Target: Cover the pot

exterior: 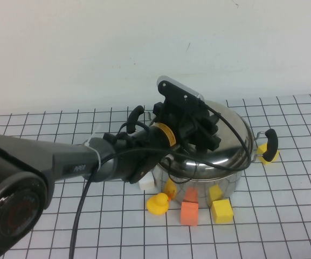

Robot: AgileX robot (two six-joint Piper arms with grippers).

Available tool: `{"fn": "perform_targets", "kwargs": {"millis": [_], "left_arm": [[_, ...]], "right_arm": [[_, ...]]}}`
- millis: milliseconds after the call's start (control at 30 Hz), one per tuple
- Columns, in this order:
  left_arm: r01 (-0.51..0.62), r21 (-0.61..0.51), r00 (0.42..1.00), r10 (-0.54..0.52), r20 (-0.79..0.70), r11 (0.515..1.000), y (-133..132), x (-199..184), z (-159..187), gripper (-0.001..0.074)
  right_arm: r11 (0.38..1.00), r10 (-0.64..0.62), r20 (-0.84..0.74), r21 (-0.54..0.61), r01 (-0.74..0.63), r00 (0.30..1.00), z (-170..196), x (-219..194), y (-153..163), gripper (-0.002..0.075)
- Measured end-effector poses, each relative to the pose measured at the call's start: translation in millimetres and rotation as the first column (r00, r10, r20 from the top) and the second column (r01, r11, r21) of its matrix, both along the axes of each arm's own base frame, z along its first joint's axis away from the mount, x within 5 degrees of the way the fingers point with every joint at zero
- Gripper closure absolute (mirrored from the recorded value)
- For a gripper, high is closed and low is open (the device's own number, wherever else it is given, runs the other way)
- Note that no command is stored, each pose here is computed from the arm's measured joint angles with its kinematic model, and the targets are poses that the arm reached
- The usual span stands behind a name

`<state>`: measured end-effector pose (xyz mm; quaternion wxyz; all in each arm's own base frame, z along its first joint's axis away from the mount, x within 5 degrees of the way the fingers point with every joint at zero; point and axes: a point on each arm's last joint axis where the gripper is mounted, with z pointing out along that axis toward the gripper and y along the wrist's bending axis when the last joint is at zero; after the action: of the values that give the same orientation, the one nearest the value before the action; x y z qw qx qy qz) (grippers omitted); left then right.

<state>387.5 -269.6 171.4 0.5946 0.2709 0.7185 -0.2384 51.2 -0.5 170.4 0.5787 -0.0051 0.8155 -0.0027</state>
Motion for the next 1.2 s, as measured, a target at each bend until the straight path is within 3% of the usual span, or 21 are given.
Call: {"fn": "perform_targets", "kwargs": {"millis": [100, 167, 433, 567, 800, 933, 1200], "left_arm": [[0.009, 0.005, 1.0, -0.009, 0.016, 1.0, 0, 0, 2, 0.0259], [0.01, 0.001, 1.0, -0.01, 0.029, 1.0, 0, -1, 8, 0.0244], [-0.005, -0.022, 0.994, 0.008, 0.111, 1.0, 7, -9, 61, 0.0276], [-0.023, -0.038, 0.987, 0.029, 0.156, 0.999, 18, -22, 109, 0.0347], [-0.107, -0.013, 0.983, 0.108, 0.15, 0.994, 53, -63, 194, 0.0668], [-0.144, -0.013, 0.98, 0.144, 0.138, 0.989, 73, -87, 226, 0.0722], [-0.207, 0.025, 0.975, 0.205, 0.089, 0.978, 105, -126, 261, 0.0734]], "right_arm": [[1.0, 0.0, 0.0, 0.0, 0.0, 1.0, 0, 0, 0, 0.0717], [1.0, 0.0, 0.0, 0.0, 0.0, 1.0, 0, 0, 0, 0.0717], [1.0, 0.0, 0.0, 0.0, 0.0, 1.0, 0, 0, 0, 0.0717], [1.0, 0.0, 0.0, 0.0, 0.0, 1.0, 0, 0, 0, 0.0717], [1.0, 0.0, 0.0, 0.0, 0.0, 1.0, 0, 0, 0, 0.0717], [1.0, 0.0, 0.0, 0.0, 0.0, 1.0, 0, 0, 0, 0.0717], [1.0, 0.0, 0.0, 0.0, 0.0, 1.0, 0, 0, 0, 0.0717]]}}
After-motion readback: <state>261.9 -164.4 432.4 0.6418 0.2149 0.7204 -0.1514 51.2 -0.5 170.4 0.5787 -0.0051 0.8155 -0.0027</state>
